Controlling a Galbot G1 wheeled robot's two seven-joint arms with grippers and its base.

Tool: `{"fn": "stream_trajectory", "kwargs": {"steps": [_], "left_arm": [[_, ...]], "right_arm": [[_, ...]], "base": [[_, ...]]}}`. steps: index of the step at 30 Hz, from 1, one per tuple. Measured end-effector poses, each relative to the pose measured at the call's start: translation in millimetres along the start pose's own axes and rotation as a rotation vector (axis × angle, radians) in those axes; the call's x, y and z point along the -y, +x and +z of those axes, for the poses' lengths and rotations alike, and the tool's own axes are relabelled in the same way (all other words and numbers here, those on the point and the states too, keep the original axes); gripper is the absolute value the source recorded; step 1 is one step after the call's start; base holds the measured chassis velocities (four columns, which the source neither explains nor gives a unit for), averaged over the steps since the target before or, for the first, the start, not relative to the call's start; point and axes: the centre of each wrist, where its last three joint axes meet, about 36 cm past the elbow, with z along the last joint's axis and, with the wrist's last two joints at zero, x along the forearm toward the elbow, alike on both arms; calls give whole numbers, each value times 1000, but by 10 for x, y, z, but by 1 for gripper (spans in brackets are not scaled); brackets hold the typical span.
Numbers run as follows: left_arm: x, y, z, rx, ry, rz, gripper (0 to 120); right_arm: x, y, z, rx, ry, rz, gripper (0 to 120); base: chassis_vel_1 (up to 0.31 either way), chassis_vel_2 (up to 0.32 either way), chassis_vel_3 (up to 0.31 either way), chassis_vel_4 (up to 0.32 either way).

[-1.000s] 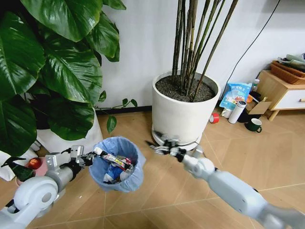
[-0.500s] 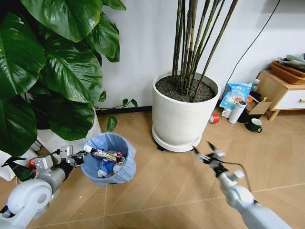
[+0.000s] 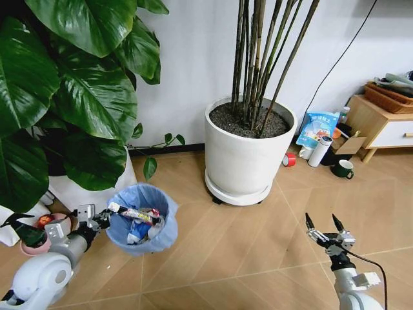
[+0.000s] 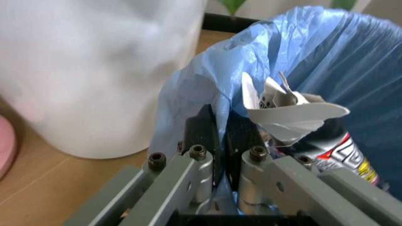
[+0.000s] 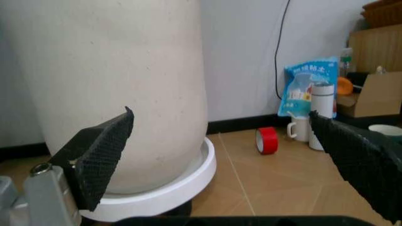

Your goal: Pick up the trash bin and place the garbage on the floor into it.

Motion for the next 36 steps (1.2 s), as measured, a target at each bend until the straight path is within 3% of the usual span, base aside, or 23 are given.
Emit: {"fn": "stream_trajectory", "kwargs": {"steps": [7, 18, 36], "left_arm": [[-13, 118, 136, -2, 12, -23, 0], [-120, 322, 251, -5, 27, -83, 0], [-147, 370, 195, 7, 34, -95, 0]], "right_arm": [[-19, -20, -104, 16, 18, -35, 100], [-44, -47, 31, 2, 27, -91, 100], [91, -124, -9, 8, 49, -122, 100]], "base": [[0, 0, 0, 0], [0, 0, 0, 0], [93, -102, -97, 88]]}}
